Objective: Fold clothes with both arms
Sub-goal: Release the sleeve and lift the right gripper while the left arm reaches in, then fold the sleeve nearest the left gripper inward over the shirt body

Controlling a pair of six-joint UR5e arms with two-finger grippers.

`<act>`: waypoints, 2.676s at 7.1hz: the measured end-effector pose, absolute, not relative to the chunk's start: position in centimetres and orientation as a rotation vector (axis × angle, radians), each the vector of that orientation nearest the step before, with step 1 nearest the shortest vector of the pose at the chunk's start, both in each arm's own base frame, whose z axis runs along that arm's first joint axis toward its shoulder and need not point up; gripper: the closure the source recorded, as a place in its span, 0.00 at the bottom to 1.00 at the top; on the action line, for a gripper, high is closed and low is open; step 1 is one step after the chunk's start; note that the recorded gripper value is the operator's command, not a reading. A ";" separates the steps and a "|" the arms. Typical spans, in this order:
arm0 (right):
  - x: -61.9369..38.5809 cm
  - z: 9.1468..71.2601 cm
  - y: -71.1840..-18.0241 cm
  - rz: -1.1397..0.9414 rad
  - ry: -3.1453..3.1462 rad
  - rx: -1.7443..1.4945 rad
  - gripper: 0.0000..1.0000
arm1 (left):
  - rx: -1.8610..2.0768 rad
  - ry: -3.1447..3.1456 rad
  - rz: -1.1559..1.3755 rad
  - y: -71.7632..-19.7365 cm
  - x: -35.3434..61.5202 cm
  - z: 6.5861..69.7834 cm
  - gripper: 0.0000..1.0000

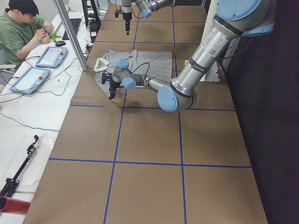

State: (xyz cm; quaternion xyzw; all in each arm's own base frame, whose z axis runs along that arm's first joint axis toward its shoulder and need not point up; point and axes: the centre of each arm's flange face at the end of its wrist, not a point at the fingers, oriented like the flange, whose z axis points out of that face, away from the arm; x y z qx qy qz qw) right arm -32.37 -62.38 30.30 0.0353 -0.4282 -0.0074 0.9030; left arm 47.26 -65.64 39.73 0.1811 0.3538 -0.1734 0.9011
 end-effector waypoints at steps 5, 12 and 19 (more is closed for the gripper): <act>-32.3 30.4 -62.4 -0.014 -0.883 0.073 0.00 | 0.380 0.737 -0.358 -66.0 47.6 39.3 0.80; -32.2 31.5 -62.3 -0.008 -0.874 0.062 0.00 | 0.366 0.756 -0.351 -66.8 47.9 31.1 1.00; -31.8 33.4 -61.8 -0.009 -0.877 0.067 0.00 | 0.245 0.816 -0.502 -66.2 56.4 19.6 0.78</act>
